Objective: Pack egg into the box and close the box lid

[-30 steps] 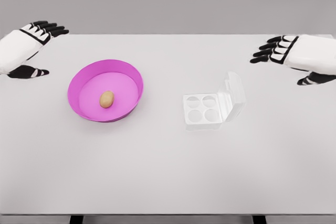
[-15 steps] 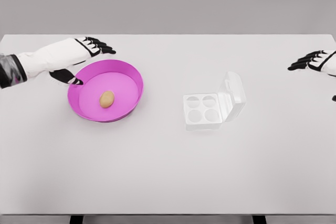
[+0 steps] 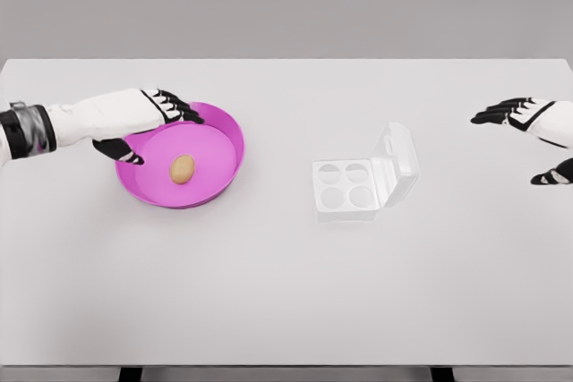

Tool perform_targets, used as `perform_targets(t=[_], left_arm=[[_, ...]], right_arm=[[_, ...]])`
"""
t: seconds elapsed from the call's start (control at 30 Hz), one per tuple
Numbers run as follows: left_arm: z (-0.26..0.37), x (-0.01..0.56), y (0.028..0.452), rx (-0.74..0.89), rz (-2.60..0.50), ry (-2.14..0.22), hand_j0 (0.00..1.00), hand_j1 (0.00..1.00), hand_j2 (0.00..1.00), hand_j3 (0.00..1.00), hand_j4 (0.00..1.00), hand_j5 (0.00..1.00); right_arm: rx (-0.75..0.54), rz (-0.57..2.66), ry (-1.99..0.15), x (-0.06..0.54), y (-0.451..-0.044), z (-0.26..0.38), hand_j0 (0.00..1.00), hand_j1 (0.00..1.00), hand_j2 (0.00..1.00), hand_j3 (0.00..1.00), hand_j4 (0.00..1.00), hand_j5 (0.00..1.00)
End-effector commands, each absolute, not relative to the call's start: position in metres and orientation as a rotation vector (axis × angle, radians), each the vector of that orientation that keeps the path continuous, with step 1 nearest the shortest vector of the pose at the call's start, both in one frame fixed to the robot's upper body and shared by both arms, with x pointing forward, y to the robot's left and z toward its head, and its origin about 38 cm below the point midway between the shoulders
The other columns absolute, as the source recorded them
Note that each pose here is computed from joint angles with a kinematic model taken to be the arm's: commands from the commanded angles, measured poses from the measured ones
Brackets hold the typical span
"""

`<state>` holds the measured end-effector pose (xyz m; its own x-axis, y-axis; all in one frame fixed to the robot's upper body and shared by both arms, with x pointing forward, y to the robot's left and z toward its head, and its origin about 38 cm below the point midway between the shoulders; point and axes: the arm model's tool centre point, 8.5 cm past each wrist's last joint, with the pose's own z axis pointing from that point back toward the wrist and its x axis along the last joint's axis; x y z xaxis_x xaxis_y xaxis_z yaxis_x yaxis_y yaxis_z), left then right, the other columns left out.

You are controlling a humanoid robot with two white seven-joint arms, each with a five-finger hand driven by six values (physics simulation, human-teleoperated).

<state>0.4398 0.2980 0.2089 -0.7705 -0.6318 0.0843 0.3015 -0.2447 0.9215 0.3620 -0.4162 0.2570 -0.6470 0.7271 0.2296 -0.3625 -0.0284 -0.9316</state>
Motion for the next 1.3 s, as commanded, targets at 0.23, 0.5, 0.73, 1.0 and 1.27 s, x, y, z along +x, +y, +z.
perform_targets(t=[0.23,0.5,0.73,1.0,1.27], left_arm=[[0.196,0.434,0.293,0.351,-2.086,-1.386,0.86,0.86,0.86,0.86,0.86,0.86],[0.187,0.431,0.284,0.292,-2.1,-1.384,0.85,0.85,0.85,0.85,0.85,0.85],[0.181,0.433,0.283,0.28,-2.098,-1.37,0.83,0.83,0.83,0.83,0.83,0.83],[0.175,0.434,0.282,0.272,-2.108,-1.348,0.8,0.8,0.8,0.8,0.8,0.8],[0.171,0.435,0.283,0.276,-2.123,-1.323,0.81,0.81,0.81,0.81,0.81,0.81]], right_arm=[[-0.414,1.752,-1.497,0.359,-0.418,0.262,1.0,1.0,1.0,1.0,1.0,1.0],[-0.411,1.737,-1.505,0.36,-0.418,0.259,1.0,1.0,1.0,1.0,1.0,1.0],[-0.413,1.726,-1.496,0.361,-0.422,0.257,1.0,1.0,1.0,1.0,1.0,1.0],[-0.419,1.711,-1.493,0.361,-0.427,0.259,1.0,1.0,1.0,1.0,1.0,1.0],[-0.415,1.693,-1.486,0.362,-0.431,0.254,1.0,1.0,1.0,1.0,1.0,1.0]])
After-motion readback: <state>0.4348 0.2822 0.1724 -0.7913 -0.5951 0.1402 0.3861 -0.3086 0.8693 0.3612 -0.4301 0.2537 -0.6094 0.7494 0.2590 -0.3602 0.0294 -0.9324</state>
